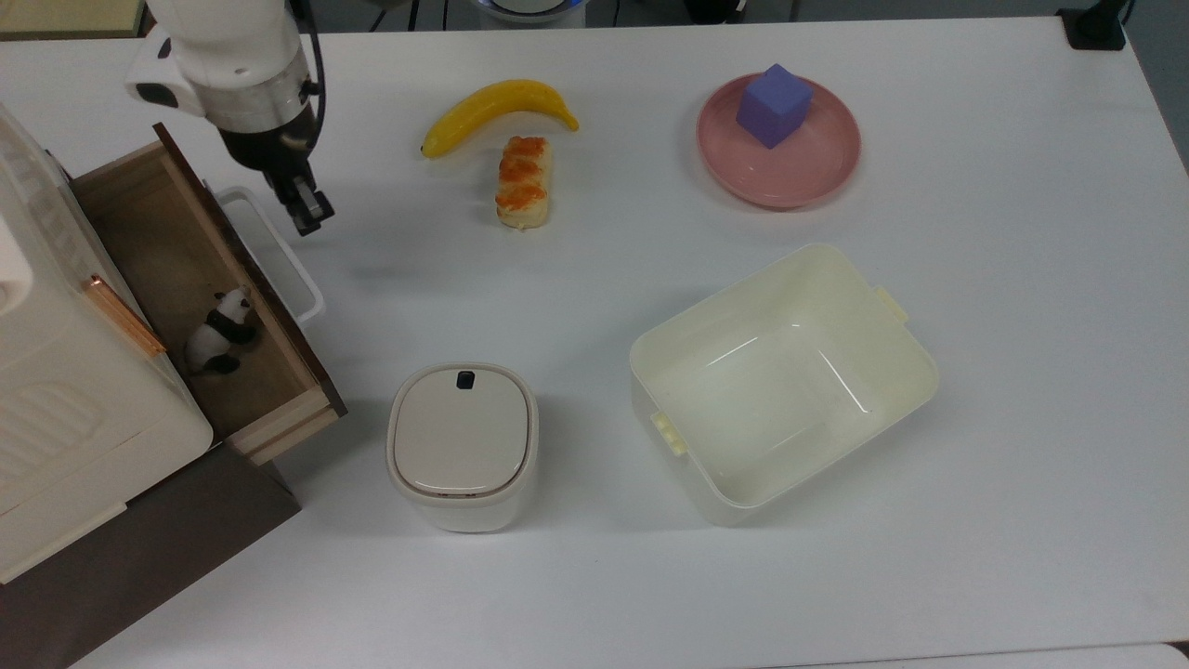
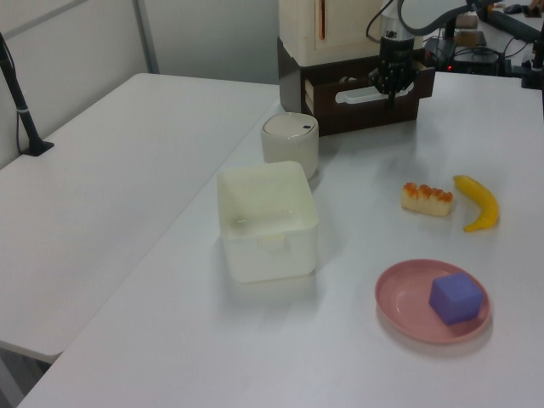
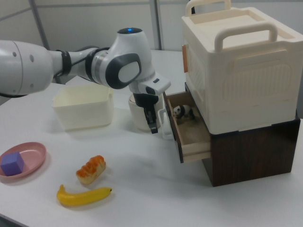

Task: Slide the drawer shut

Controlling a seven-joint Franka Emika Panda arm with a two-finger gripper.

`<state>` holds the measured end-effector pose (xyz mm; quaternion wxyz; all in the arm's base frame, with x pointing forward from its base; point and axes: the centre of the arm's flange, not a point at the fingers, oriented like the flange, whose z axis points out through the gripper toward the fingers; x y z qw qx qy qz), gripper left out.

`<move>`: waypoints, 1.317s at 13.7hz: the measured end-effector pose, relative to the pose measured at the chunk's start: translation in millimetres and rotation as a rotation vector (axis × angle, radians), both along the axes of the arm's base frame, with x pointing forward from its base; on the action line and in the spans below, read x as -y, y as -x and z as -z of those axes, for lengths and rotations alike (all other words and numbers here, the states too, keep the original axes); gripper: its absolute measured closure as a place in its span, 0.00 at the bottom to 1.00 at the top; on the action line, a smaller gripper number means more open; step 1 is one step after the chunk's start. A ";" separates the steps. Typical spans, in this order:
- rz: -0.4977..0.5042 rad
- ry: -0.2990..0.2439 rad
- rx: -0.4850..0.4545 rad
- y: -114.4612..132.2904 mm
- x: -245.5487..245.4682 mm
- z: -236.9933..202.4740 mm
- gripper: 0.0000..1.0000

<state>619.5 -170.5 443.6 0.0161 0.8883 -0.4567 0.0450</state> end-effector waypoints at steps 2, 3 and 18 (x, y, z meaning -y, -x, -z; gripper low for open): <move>0.027 0.009 0.015 -2.7 15.6 12.6 0.95; 0.035 0.015 0.026 -3.1 21.5 14.0 0.95; -0.418 0.224 0.057 -24.8 25.9 8.8 0.91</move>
